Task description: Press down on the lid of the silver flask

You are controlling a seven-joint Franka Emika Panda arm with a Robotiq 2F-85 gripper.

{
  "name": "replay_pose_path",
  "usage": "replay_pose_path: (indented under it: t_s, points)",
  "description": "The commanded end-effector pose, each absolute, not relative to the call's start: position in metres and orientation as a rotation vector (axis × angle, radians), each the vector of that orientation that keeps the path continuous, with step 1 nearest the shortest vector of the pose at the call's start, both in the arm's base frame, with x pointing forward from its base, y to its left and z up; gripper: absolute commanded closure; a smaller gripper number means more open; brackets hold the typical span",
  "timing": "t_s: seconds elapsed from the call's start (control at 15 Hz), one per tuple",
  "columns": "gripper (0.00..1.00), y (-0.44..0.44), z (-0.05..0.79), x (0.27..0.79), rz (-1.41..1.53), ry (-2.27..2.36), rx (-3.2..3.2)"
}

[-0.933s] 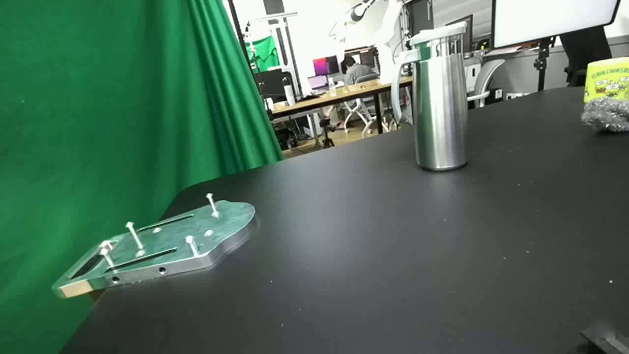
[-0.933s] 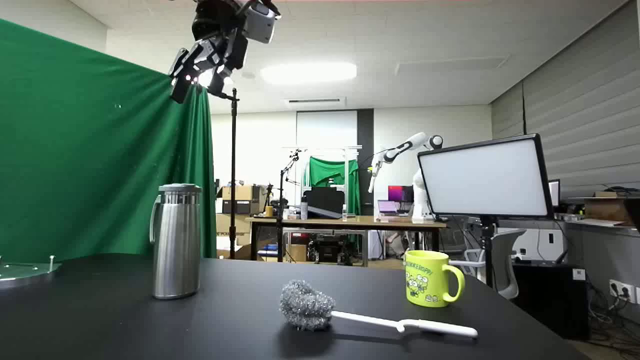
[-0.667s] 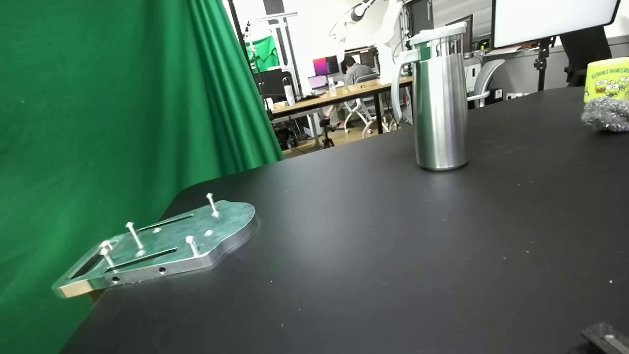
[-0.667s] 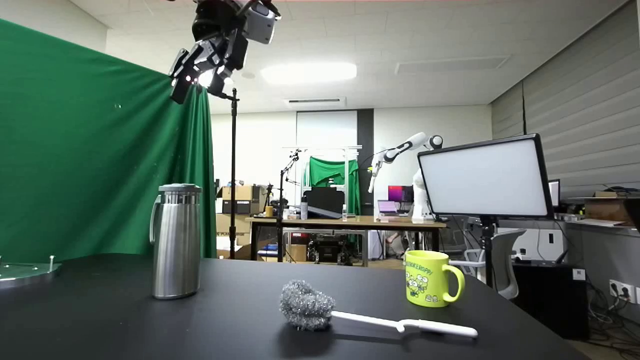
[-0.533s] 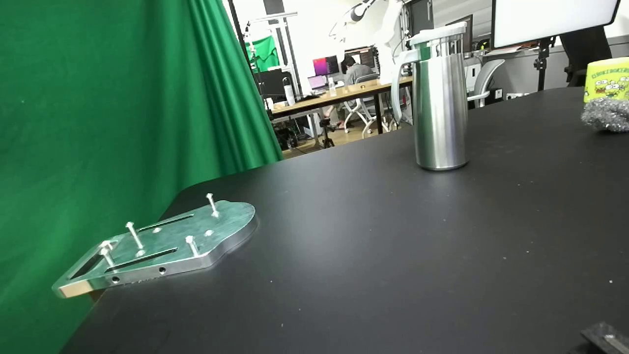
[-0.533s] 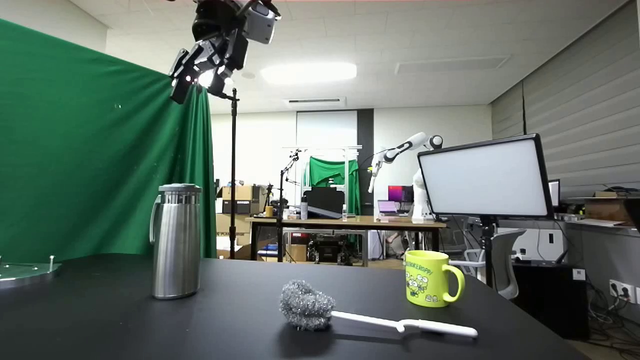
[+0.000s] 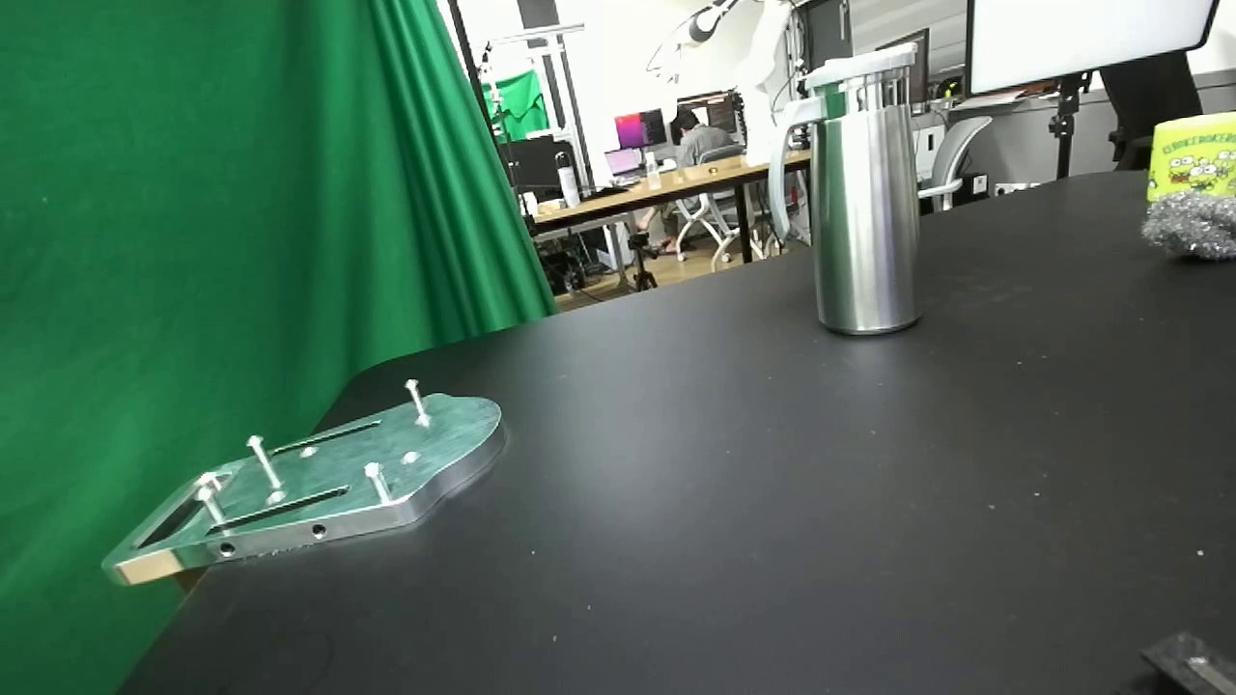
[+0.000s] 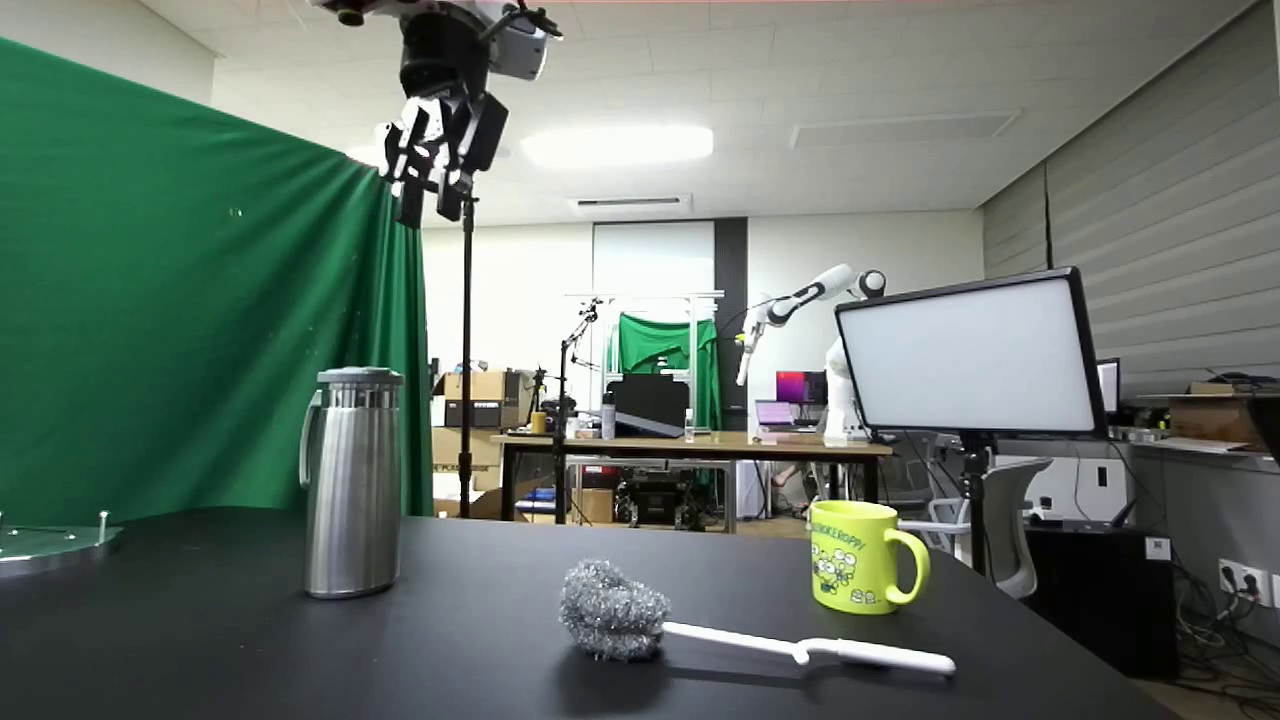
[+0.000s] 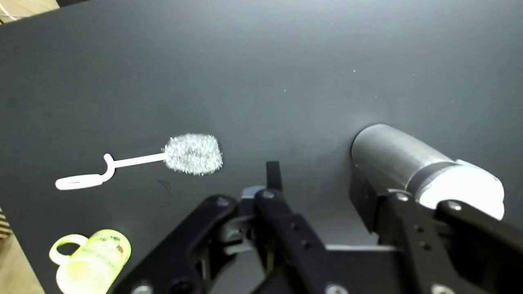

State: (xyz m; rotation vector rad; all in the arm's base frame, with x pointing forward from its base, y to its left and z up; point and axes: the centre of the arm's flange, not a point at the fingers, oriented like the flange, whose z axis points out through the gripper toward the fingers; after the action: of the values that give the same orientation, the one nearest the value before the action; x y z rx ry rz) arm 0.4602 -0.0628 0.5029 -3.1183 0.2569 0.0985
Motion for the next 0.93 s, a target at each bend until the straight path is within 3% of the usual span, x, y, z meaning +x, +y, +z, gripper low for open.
replay_pose_path:
  t_s: [0.0, 0.2, 0.87]
  points:
    - [0.81, -0.045, 0.513, 0.482, -0.059, 0.228, -3.151]
    - [0.99, -0.031, 0.515, 0.502, -0.132, 0.175, -3.175]
    - [1.00, 0.041, 0.496, 0.583, -0.076, -0.070, -3.162]
